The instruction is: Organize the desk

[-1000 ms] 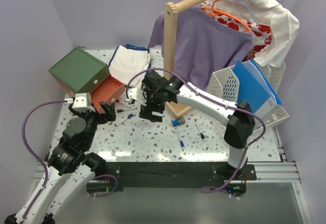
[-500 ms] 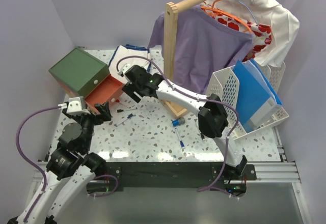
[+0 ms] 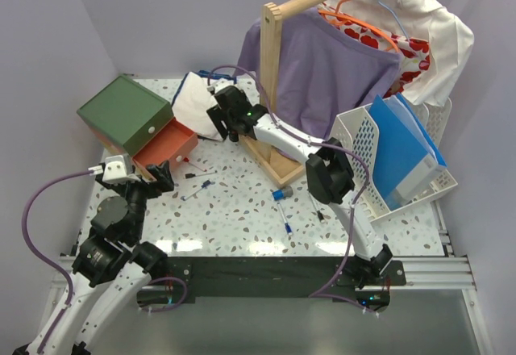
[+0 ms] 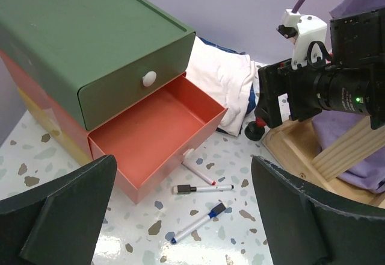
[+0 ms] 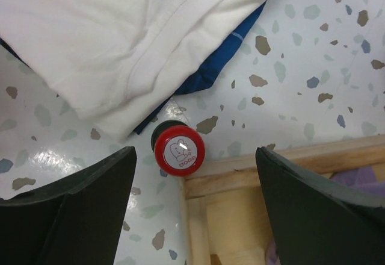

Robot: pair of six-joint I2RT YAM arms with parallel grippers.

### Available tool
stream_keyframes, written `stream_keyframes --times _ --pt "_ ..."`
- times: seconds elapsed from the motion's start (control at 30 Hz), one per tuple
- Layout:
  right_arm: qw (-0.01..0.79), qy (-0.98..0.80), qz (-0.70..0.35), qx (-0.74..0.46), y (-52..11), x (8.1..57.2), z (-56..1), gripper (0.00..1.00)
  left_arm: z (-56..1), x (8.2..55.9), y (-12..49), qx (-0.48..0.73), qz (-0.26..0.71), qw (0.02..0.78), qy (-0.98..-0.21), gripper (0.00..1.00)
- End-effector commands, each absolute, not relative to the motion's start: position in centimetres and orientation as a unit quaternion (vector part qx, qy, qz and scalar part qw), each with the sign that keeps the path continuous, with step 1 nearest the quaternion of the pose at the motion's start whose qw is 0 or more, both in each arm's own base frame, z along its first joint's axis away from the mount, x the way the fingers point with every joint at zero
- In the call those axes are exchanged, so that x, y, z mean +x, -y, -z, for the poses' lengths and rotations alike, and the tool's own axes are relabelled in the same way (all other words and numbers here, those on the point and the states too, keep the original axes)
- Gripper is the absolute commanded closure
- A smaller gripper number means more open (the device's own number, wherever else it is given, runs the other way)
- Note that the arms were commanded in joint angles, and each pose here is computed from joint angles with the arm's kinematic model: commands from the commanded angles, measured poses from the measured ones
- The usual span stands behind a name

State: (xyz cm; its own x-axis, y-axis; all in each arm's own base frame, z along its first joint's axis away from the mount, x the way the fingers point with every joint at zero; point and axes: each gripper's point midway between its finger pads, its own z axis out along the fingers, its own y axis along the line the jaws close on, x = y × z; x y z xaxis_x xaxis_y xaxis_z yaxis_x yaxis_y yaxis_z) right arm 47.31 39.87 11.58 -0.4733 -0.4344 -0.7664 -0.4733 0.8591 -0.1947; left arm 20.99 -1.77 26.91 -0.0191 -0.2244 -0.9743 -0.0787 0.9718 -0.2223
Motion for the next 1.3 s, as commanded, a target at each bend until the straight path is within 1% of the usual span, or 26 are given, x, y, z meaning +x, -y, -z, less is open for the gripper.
stream_keyframes --times 0.0,0.27,0.43,0.47,0.53,0.67,0.77,0.8,0.87,0.9,0.97,1.0,1.03,1.07,1.2,1.23,1.27 --pt "0.469 -0.846 -0.072 -0.241 -42.3 49.0 -12.9 0.17 -27.4 21.3 1.6 -0.113 0.047 0.699 -0.704 0.00" --pt "0.460 -0.850 -0.081 -0.243 -42.8 49.6 -10.8 0.25 -27.2 21.4 1.6 -0.111 0.044 0.696 -0.708 0.00" --pt "0.460 -0.850 -0.076 -0.245 -42.8 49.8 -10.2 0.34 -27.2 21.4 1.6 -0.112 0.044 0.697 -0.707 0.00" --pt "0.459 -0.850 -0.075 -0.246 -42.8 49.7 -10.1 0.39 -27.2 21.4 1.6 -0.112 0.045 0.697 -0.707 0.00" --pt "0.461 -0.848 -0.073 -0.251 -42.7 49.8 -10.2 0.42 -27.1 21.4 1.7 -0.111 0.045 0.696 -0.708 0.00" --pt "0.475 -0.839 -0.070 -0.257 -42.7 49.9 -11.1 0.54 -27.1 21.5 1.7 -0.110 0.045 0.695 -0.709 0.00" --pt "0.475 -0.835 -0.076 -0.266 -42.8 49.6 -11.5 0.68 -27.1 21.5 1.8 -0.108 0.047 0.695 -0.709 0.00" --pt "0.478 -0.833 -0.081 -0.267 -42.8 49.4 -12.4 0.77 -27.1 21.5 1.9 -0.107 0.047 0.695 -0.710 0.00" --pt "0.472 -0.832 -0.093 -0.277 -43.0 48.6 -12.8 0.85 -27.1 21.5 2.0 -0.104 0.050 0.695 -0.710 0.00" --pt "0.480 -0.825 -0.100 -0.279 -43.1 48.0 -14.5 0.90 -27.1 21.5 2.1 -0.102 0.052 0.695 -0.710 0.00" --pt "0.470 -0.824 -0.111 -0.296 -43.1 46.6 -14.9 0.94 -27.2 21.5 2.5 -0.092 0.060 0.697 -0.709 0.00" --pt "0.480 -0.815 -0.128 -0.300 -43.3 45.6 -17.5 0.95 -27.6 21.4 2.7 -0.090 0.067 0.701 -0.704 0.00" --pt "0.463 -0.817 -0.138 -0.314 -43.2 44.3 -16.9 0.98 -27.6 21.4 3.0 -0.081 0.073 0.702 -0.703 0.00" --pt "0.464 -0.808 -0.140 -0.334 -43.0 43.5 -17.8 0.99 -27.8 21.4 3.2 -0.075 0.078 0.704 -0.702 0.00" --pt "0.432 -0.791 -0.185 -0.391 -42.0 38.8 -19.9 1.00 -29.0 20.9 4.8 -0.034 0.119 0.724 -0.678 0.00" --pt "0.419 -0.787 -0.196 -0.408 -41.0 37.0 -20.5 1.00 -29.3 20.6 6.2 0.003 0.142 0.728 -0.671 0.00" --pt "0.399 -0.764 -0.225 -0.455 -41.3 35.0 -20.5 1.00 -29.7 20.4 7.0 0.027 0.157 0.732 -0.663 0.00"
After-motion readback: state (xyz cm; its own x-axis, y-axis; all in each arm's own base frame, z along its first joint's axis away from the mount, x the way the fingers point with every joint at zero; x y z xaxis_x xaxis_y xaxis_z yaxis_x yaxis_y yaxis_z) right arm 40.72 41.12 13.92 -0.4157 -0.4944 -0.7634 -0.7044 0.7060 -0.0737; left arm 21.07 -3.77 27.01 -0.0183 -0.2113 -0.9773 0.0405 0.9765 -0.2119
